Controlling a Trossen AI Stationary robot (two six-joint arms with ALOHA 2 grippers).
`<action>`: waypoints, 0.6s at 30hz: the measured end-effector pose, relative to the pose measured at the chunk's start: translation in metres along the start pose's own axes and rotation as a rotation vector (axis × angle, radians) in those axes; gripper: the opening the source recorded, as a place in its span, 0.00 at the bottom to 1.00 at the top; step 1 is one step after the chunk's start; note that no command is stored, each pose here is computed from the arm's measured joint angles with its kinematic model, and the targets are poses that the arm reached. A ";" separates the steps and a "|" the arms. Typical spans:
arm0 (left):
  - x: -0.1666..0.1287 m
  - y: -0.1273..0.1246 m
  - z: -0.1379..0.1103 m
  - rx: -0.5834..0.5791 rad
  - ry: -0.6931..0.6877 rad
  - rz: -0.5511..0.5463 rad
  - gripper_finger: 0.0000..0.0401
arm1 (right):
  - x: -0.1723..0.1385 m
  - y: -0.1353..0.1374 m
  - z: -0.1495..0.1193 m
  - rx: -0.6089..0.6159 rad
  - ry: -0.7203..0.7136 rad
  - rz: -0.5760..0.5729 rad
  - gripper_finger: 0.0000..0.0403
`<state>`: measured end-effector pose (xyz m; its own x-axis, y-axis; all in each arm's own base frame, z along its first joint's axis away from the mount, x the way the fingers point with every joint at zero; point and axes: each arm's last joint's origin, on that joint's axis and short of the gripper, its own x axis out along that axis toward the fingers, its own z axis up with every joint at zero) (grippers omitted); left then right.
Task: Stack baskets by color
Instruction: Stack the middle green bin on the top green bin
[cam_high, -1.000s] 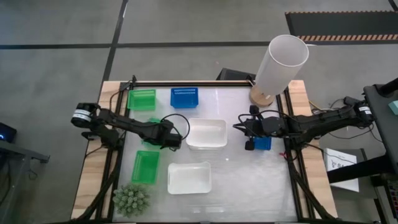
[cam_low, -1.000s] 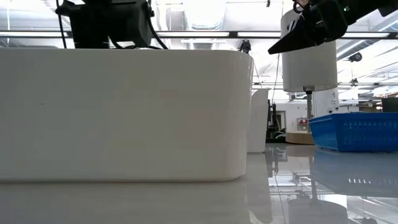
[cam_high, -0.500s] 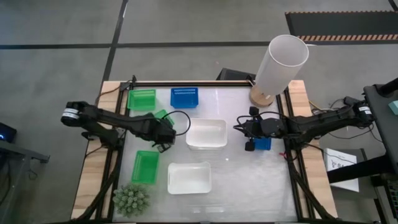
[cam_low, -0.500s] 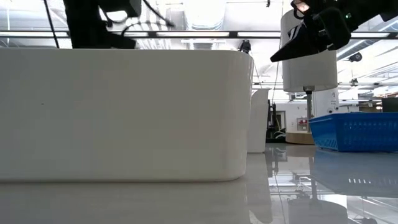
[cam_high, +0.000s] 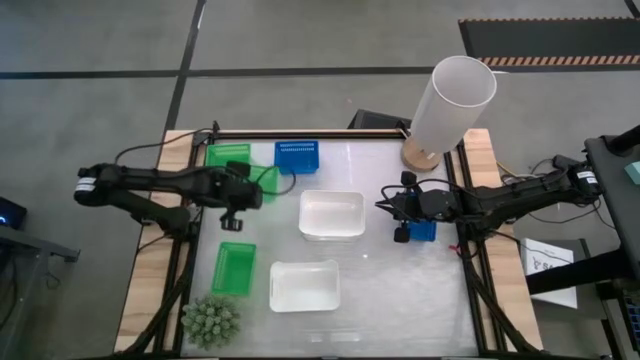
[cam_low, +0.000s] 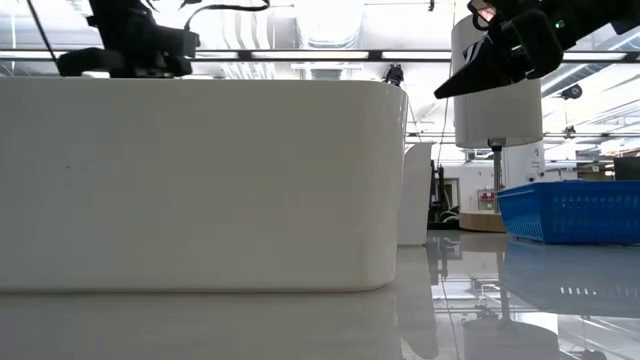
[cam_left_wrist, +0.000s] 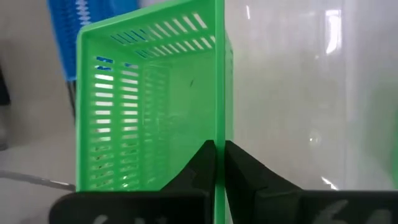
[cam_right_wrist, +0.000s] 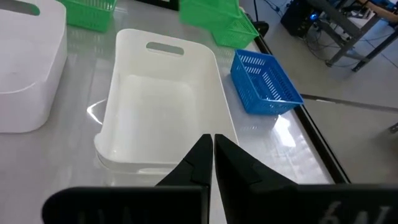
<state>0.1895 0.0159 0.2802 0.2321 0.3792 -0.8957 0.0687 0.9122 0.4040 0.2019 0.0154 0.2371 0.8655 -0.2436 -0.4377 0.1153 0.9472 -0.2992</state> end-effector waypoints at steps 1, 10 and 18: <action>-0.001 0.005 -0.003 -0.011 -0.003 0.007 0.00 | 0.000 0.000 0.000 0.000 0.000 0.000 0.02; -0.001 0.038 -0.025 -0.118 0.021 0.064 0.00 | 0.000 0.000 0.000 -0.006 0.000 0.000 0.02; 0.022 0.054 -0.041 -0.190 0.180 0.168 0.00 | 0.000 0.000 0.000 -0.012 0.002 0.000 0.02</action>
<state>0.1586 0.0800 0.2749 0.0478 0.5332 -0.8447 -0.1426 0.8406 0.5225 0.2021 0.0155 0.2367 0.8644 -0.2437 -0.4399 0.1091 0.9447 -0.3091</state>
